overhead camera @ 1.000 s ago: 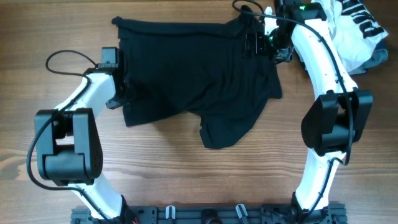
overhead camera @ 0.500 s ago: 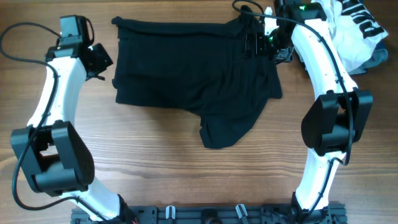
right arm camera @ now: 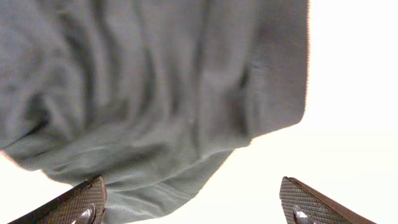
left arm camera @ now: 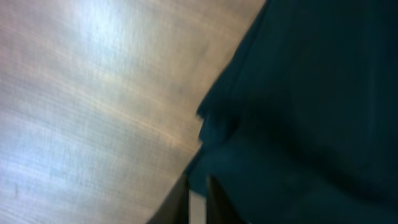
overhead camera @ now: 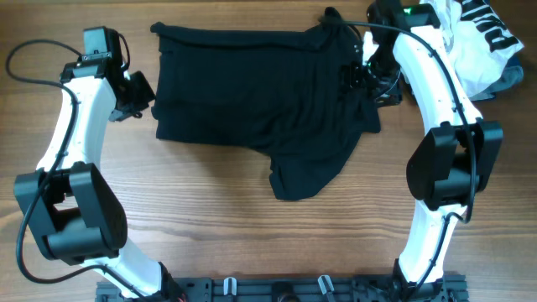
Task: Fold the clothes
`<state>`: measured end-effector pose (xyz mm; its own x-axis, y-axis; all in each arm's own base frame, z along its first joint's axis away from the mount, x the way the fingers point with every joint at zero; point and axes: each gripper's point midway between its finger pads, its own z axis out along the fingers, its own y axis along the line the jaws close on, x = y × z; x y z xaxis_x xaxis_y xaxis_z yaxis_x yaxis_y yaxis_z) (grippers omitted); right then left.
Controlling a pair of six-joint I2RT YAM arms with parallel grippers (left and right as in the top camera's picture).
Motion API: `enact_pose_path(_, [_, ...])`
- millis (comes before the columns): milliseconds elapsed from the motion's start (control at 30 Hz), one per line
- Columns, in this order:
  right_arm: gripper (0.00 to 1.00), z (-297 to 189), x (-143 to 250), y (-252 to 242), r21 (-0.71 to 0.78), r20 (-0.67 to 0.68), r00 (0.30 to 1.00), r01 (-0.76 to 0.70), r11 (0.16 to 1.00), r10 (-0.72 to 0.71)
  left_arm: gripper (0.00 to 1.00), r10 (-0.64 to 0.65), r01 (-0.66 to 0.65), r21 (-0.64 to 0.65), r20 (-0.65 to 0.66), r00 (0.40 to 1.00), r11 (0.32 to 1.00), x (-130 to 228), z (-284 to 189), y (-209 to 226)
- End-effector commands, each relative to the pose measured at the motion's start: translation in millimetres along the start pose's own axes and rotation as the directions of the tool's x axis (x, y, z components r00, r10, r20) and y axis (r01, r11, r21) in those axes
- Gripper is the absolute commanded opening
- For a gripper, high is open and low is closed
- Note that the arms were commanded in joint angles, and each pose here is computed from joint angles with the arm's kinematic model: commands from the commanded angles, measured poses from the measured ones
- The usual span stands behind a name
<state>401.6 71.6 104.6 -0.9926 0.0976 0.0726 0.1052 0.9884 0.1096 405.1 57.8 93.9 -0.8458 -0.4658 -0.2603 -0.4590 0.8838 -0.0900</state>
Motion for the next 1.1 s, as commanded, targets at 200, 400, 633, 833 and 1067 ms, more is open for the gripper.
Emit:
enact_pose_path(200, [0.89, 63, 15, -28, 0.038, -0.074, 0.993, -0.085, 0.996, 0.088, 0.18, 0.013, -0.016, -0.019, -0.127, 0.992, 1.0, 37, 8, 10])
enact_pose_path(400, [0.88, 68, 30, -23, 0.034, -0.13, 0.989, -0.063, 0.997, 0.066, 0.17, 0.016, -0.013, 0.015, -0.215, 0.977, 1.0, 67, 21, 7])
enact_pose_path(633, [0.87, 59, 51, 4, 0.002, -0.174, 0.985, 0.008, 1.0, -0.008, 0.17, 0.042, -0.04, 0.014, -0.248, 0.968, 0.999, 89, 36, 5])
enact_pose_path(833, [0.87, 37, 61, 29, -0.038, -0.135, 0.988, 0.065, 0.997, -0.07, 0.17, 0.051, -0.045, 0.035, -0.194, 0.98, 0.998, 83, 48, 1])
enact_pose_path(1067, [0.88, 25, 69, 36, -0.053, -0.127, 0.986, 0.097, 0.994, -0.103, 0.31, 0.081, -0.074, 0.054, -0.15, 0.985, 0.996, 90, 69, 2])
